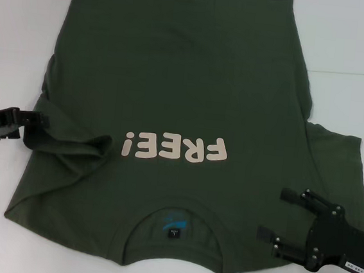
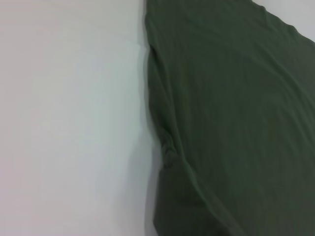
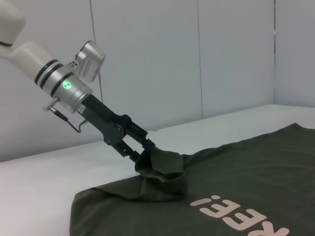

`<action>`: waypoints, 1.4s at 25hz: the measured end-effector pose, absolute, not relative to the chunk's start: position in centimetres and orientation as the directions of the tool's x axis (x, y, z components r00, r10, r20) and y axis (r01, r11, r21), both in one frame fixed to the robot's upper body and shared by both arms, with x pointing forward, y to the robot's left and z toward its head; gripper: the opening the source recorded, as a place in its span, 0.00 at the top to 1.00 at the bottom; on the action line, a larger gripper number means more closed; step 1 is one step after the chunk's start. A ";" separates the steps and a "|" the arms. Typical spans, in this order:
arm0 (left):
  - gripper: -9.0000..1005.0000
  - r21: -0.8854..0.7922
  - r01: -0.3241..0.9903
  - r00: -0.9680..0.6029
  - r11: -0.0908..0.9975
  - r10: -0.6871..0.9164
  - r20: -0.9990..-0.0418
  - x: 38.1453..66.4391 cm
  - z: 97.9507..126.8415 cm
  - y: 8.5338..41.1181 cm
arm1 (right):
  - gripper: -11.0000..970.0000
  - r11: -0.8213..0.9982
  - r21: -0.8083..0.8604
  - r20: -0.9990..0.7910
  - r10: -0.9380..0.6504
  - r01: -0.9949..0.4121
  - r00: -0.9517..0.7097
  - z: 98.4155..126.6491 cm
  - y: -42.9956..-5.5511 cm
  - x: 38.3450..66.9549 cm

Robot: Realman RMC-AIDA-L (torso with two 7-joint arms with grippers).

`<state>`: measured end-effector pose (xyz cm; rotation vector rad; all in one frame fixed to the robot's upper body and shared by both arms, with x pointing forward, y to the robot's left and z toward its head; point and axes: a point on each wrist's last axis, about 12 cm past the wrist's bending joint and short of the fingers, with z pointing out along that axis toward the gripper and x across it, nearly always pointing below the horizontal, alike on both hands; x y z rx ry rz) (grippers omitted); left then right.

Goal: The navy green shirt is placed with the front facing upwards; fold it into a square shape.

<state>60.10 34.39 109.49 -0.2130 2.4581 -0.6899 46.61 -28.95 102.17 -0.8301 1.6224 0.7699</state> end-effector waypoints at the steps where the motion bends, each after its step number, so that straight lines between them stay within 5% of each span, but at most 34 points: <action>1: 0.20 -0.520 0.001 -0.824 0.854 -0.294 -0.484 60.1 109.5 34.4 | 0.06 0.543 0.061 -0.981 -0.123 -0.838 -0.151 102.2 -28.9 46.6; 19: 0.20 -0.561 0.009 -0.827 0.828 -0.309 -0.470 61.2 108.8 31.8 | 0.06 0.544 0.060 -0.981 -0.125 -0.837 -0.151 102.1 -28.9 46.6; 35: 0.20 -0.749 0.134 -0.711 0.649 -0.464 -0.529 62.5 109.8 28.3 | 0.06 0.548 0.059 -0.981 -0.124 -0.835 -0.151 102.1 -29.1 46.6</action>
